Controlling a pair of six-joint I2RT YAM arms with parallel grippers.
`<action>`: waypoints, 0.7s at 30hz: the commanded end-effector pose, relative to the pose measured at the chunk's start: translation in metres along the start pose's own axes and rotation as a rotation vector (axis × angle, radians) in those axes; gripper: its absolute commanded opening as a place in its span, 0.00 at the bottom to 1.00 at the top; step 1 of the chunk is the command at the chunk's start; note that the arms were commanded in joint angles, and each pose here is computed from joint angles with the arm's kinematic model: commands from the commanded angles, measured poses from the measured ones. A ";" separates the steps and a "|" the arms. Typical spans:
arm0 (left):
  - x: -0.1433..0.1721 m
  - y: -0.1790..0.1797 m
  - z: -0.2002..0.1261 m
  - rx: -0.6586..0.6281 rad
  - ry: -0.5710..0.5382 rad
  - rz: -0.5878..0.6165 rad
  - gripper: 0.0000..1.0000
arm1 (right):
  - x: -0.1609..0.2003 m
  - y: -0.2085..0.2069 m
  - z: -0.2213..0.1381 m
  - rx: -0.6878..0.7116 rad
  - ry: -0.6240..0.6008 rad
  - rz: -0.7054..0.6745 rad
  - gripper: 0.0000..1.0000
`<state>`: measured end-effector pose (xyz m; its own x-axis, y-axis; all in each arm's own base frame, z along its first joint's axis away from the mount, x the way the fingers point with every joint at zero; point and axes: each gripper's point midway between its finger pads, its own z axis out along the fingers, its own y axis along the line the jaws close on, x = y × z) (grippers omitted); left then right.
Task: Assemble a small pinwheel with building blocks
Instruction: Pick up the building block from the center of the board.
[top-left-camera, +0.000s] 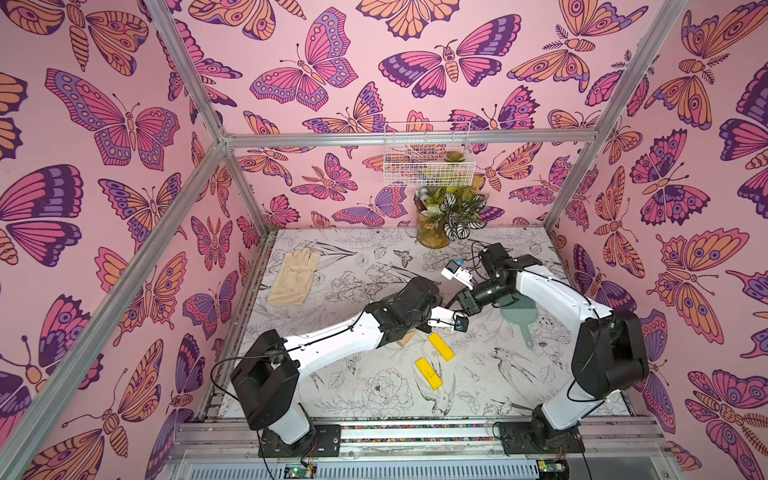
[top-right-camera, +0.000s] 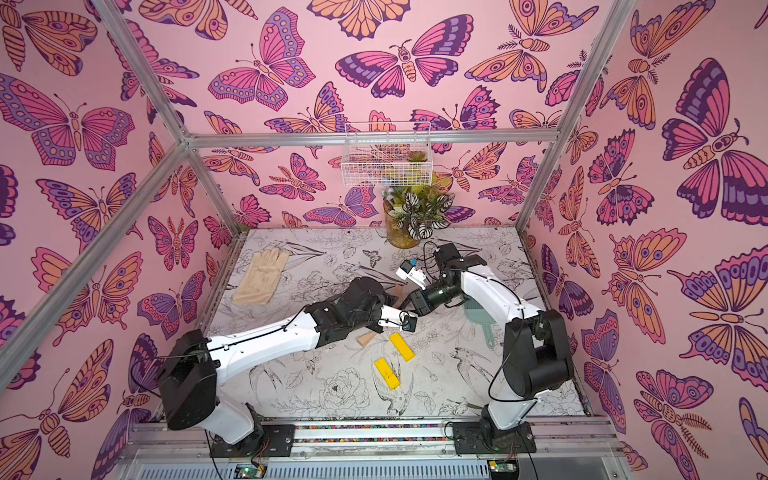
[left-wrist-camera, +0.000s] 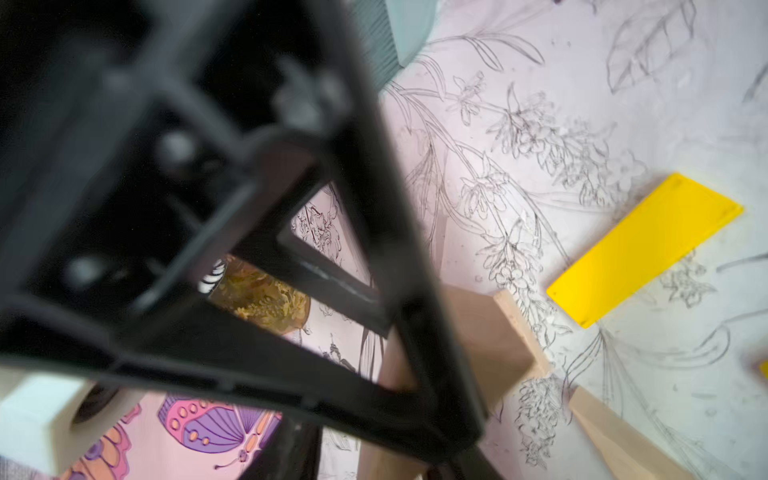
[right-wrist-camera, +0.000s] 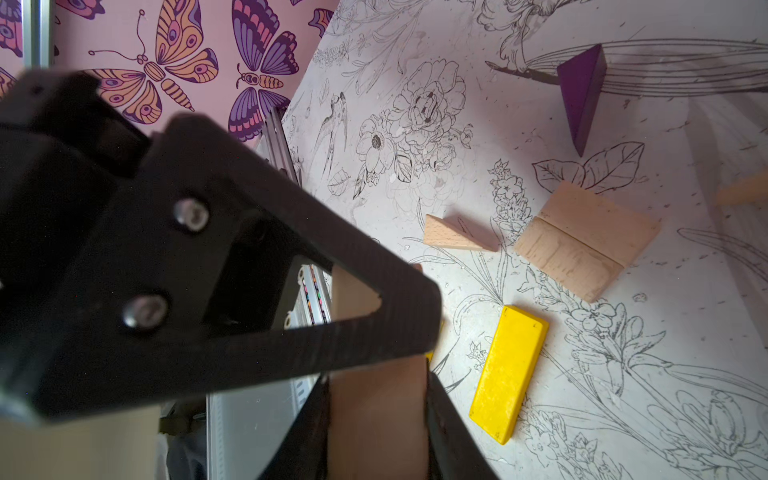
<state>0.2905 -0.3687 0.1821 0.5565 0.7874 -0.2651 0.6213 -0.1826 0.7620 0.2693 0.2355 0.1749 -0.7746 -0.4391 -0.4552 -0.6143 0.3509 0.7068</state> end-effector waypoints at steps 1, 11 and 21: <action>-0.015 -0.009 0.000 0.026 -0.058 0.032 0.28 | -0.004 0.006 0.001 -0.033 0.006 -0.002 0.33; -0.021 -0.024 0.004 0.080 -0.066 -0.004 0.00 | -0.003 -0.001 -0.002 -0.030 0.005 0.036 0.40; -0.014 -0.047 0.020 0.164 -0.055 -0.222 0.00 | -0.016 -0.077 -0.068 0.244 -0.278 0.260 0.68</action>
<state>0.2785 -0.3777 0.1623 0.4864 0.7939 -0.3649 0.7181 -0.1254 0.6845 0.2948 0.1961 0.1634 -0.8924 -0.2562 -0.3714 -0.4509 0.4762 0.7549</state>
